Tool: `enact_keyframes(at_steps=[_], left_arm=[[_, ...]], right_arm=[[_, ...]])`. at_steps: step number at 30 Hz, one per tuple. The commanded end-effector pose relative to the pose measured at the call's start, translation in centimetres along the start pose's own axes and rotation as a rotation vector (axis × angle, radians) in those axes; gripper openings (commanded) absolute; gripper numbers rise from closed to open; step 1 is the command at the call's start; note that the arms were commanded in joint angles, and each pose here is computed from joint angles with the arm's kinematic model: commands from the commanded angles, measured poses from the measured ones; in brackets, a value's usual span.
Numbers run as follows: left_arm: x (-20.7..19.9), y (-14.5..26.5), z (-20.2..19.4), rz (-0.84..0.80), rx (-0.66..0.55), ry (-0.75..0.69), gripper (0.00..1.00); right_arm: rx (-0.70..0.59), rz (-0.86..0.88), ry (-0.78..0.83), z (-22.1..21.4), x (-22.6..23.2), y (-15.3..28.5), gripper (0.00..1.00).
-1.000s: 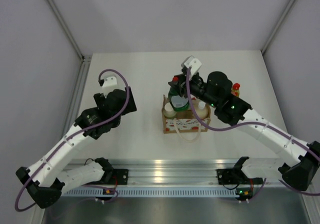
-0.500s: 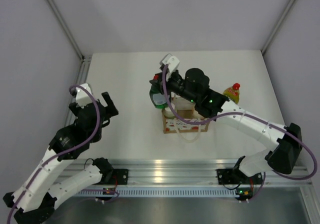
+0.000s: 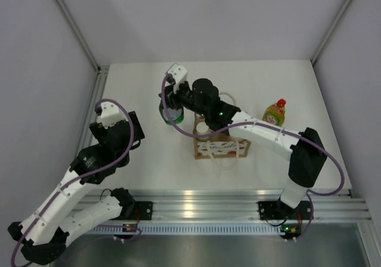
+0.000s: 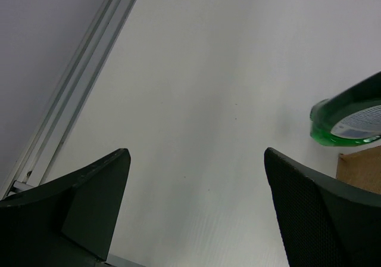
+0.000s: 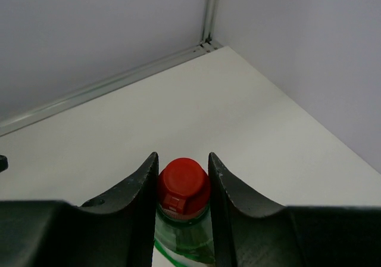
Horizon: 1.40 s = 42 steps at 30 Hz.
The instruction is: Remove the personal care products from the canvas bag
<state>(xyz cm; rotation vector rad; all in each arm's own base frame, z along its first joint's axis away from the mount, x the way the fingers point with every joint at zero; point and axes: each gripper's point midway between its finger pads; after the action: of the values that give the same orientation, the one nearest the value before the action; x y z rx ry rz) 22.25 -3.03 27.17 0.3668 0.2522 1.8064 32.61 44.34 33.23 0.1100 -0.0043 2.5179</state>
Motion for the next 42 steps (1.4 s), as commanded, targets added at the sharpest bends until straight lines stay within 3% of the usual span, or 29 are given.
enact_keyframes(at_steps=[1,15,26,28,33,36,40,42], left_arm=[[0.3,0.0,0.3,0.019,-0.017,0.03,0.98],[0.7,0.1,0.4,0.025,-0.031,0.057,0.98],[0.1,-0.1,0.2,0.01,-0.019,0.041,0.98],[0.1,-0.1,0.2,0.01,-0.018,0.04,0.98],[0.1,-0.1,0.2,0.006,-0.019,0.043,0.98],[0.0,-0.1,0.1,0.0,-0.015,0.039,0.98],[-0.1,-0.1,0.1,-0.004,-0.013,0.036,0.98],[-0.2,-0.1,0.0,-0.007,-0.012,0.033,0.98]], right_arm=[[-0.271,0.069,0.009,9.3,2.8,-0.6,0.0],[-0.222,0.096,0.024,2.7,3.0,-5.1,0.0],[-0.177,0.107,-0.025,-1.3,3.0,-5.5,0.0],[-0.168,0.104,-0.034,-1.8,2.9,-5.5,0.09],[-0.14,0.111,-0.054,-3.6,2.9,-5.5,0.06],[-0.127,0.11,-0.062,-4.4,2.9,-5.3,0.11],[-0.124,0.099,-0.067,-5.1,2.6,-5.0,0.35],[-0.118,0.092,-0.066,-5.1,2.5,-4.9,0.42]])
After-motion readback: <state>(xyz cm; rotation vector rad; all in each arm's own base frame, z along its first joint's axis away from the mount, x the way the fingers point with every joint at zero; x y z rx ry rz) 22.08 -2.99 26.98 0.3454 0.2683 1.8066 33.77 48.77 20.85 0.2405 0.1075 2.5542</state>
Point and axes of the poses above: each gripper's point midway between its finger pads, its own y axis back along the fingers, its own x axis along the line the jaws close on, z = x × y, and after that the axes turned 11 degrees about -y, right-handed
